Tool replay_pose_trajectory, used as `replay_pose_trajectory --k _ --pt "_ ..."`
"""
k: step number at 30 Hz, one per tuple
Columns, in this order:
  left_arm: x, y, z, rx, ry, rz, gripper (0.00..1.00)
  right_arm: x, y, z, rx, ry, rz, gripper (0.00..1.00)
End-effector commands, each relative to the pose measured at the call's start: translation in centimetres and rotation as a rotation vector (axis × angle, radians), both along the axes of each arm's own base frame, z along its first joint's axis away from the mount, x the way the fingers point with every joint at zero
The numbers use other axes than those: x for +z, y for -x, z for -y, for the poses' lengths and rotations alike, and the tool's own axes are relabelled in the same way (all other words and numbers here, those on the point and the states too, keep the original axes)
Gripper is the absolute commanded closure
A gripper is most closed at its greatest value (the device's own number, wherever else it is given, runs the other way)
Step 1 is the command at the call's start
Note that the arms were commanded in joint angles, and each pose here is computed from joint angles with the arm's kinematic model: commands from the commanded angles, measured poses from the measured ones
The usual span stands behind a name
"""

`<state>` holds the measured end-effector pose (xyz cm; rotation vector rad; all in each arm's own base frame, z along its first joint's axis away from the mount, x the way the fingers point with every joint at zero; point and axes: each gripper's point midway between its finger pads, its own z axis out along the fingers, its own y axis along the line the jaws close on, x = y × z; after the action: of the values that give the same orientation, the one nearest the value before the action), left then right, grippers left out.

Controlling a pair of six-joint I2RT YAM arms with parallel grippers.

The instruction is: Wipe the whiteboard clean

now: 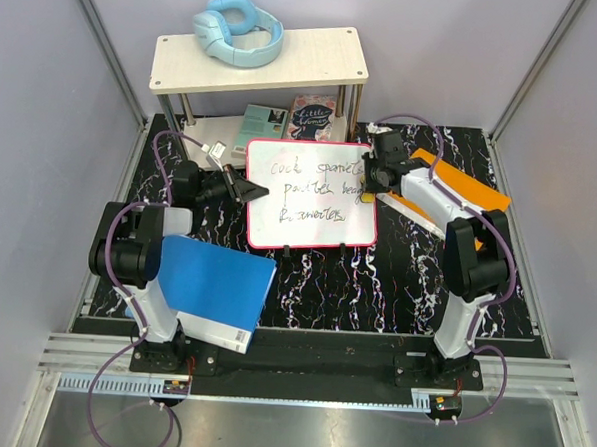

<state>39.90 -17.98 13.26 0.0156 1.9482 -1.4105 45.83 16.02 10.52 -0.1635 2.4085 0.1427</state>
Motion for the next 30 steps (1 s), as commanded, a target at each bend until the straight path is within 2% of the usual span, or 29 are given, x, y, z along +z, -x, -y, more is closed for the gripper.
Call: replay_pose_trajectory --k 1,12,16,18,19,20,22,23,24,26,27,30 --pt "-6.0 -1.5 -2.9 0.130 -0.227 0.011 1.00 -1.0 0.4 -3.0 0.088 -0.098 -0.013 1.00" --pt "-5.7 -1.1 -2.2 0.096 -0.238 0.028 1.00 -0.9 2.5 -12.1 0.209 -0.075 0.035 1.00" --pt "-5.7 -1.1 -1.9 0.087 -0.240 0.030 1.00 0.2 3.7 -17.7 0.318 -0.086 0.062 1.00" --pt "-5.8 -1.1 -1.8 0.084 -0.243 0.027 1.00 -0.8 4.3 -19.4 0.352 -0.072 0.036 1.00" --pt "-5.8 -1.1 -1.8 0.082 -0.248 0.031 1.00 0.6 4.3 -21.5 0.381 -0.090 0.064 1.00" --pt "-5.7 -1.1 -1.7 0.079 -0.247 0.034 1.00 -1.1 4.8 -22.1 0.397 -0.062 0.022 1.00" --pt "-5.8 -1.0 -1.6 0.076 -0.251 0.032 1.00 0.2 4.2 -24.4 0.419 -0.065 0.048 1.00" --pt "-5.8 -1.1 -1.6 0.075 -0.252 0.032 1.00 -2.0 5.1 -25.1 0.437 -0.027 -0.008 1.00" --pt "-5.8 -1.0 -1.6 0.075 -0.257 0.035 1.00 -0.3 4.3 -26.5 0.440 -0.043 0.028 1.00" --pt "-5.8 -1.0 -1.4 0.069 -0.263 0.037 1.00 -2.6 5.3 -27.3 0.457 0.000 -0.039 1.00" --pt "-6.0 -0.9 -1.4 0.066 -0.269 0.033 1.00 -1.2 4.9 -28.2 0.463 -0.018 -0.015 1.00" --pt "-5.9 -0.8 -1.1 0.058 -0.283 0.038 1.00 -1.7 5.4 -28.6 0.470 -0.001 -0.040 1.00"
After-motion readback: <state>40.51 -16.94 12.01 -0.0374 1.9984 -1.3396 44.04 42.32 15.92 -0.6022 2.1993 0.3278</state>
